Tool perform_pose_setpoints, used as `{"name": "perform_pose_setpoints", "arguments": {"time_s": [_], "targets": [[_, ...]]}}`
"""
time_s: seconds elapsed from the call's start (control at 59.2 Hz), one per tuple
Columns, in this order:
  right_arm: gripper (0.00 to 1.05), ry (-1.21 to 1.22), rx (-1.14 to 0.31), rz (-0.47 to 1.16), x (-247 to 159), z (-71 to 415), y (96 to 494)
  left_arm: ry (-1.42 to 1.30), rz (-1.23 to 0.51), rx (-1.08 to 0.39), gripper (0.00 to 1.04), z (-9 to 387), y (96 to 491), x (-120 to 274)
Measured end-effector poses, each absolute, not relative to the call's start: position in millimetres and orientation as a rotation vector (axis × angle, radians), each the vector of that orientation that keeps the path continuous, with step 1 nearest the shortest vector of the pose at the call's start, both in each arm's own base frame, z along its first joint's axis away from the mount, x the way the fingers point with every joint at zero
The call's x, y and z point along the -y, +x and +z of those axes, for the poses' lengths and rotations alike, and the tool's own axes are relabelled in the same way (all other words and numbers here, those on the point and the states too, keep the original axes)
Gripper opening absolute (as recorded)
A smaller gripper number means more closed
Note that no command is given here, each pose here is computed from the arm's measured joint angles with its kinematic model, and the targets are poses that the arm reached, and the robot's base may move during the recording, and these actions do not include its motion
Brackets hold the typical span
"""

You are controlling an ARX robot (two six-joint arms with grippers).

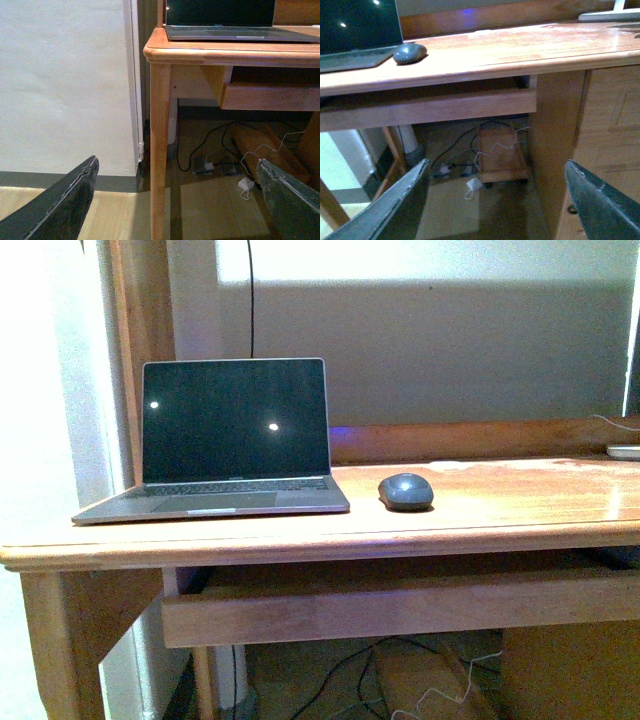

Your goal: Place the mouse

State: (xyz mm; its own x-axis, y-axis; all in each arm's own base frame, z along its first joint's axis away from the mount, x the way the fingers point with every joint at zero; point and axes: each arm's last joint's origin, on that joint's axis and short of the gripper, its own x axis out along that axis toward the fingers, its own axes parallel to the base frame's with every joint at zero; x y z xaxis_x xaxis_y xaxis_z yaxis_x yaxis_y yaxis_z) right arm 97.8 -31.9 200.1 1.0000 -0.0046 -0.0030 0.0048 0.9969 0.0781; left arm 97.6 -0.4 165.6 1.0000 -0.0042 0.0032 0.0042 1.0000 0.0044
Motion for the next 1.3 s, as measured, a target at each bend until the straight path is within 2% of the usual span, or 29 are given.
{"name": "perform_pose_setpoints", "arguments": {"time_s": [0.135, 0.152, 0.287, 0.422, 0.928, 1.013, 1.08, 1.3], "targets": [[0.56, 0.033, -0.013, -0.018, 25.1, 186.1, 98.2, 0.004, -0.005, 0.003, 0.97, 165.6, 97.6, 0.4], [0.49, 0.027, -0.009, -0.016, 22.7, 185.6, 98.1, 0.004, -0.004, 0.003, 0.97, 165.6, 97.6, 0.4], [0.23, 0.009, 0.003, -0.010, 15.7, 182.9, 97.6, 0.004, -0.005, 0.003, 0.97, 165.6, 97.6, 0.4], [0.02, 0.003, -0.001, -0.014, 11.2, 178.1, 97.8, 0.004, -0.004, 0.003, 0.97, 165.6, 97.6, 0.4], [0.03, 0.003, 0.009, -0.001, 0.3, 168.3, 97.1, 0.004, -0.004, 0.003, 0.97, 165.6, 97.6, 0.4], [0.15, 0.002, 0.009, -0.001, 0.3, 168.3, 97.1, 0.004, -0.004, 0.003, 0.97, 165.6, 97.6, 0.4], [0.32, 0.002, 0.009, 0.000, 0.3, 168.3, 97.1, 0.004, -0.004, 0.003, 0.97, 165.6, 97.6, 0.4], [0.75, 0.002, 0.009, 0.000, 0.3, 168.3, 97.1, 0.004, -0.004, 0.003, 0.97, 165.6, 97.6, 0.4]]}}
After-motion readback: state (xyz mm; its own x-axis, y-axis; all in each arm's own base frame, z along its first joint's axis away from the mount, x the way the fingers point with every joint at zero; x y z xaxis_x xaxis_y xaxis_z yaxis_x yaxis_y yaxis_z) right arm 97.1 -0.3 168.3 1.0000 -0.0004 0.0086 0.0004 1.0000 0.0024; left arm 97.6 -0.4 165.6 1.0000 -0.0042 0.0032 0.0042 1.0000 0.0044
